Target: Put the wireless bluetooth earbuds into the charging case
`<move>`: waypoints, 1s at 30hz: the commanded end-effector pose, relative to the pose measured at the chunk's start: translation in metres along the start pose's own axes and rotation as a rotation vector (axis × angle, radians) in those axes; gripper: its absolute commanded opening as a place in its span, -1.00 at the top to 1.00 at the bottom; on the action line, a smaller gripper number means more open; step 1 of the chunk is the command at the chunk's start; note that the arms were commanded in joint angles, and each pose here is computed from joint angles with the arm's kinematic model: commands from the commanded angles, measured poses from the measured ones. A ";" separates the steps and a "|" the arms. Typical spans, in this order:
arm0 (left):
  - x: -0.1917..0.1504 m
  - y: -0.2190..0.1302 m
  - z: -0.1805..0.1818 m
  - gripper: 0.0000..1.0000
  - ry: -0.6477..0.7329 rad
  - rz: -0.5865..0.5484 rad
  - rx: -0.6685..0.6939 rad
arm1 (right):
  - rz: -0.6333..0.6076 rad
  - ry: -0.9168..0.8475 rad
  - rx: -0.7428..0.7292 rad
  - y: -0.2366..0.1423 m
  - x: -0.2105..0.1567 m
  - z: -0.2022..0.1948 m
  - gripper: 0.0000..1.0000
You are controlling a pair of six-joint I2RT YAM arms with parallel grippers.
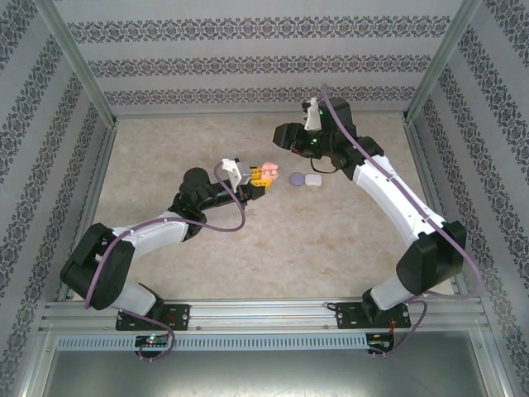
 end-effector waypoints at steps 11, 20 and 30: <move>-0.015 0.024 -0.014 1.00 -0.018 0.056 -0.106 | 0.226 -0.010 -0.016 0.027 -0.019 -0.013 0.00; -0.015 0.034 -0.008 1.00 -0.008 0.052 -0.108 | 0.294 -0.031 -0.030 0.030 -0.037 -0.017 0.32; -0.014 0.038 -0.001 1.00 0.004 0.032 -0.082 | 0.314 -0.034 -0.038 0.020 -0.055 -0.017 0.49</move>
Point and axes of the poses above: each hand's point on the last joint's axis, 136 mm out from that joint toward the fingers, its own y axis out along the fingers, its own z axis along the line the jaws close on, x = y × z, the point moved 1 cm from there along -y, back along the fingers, and after that the axes turned 6 degrees about -y, right-handed, at the moved point
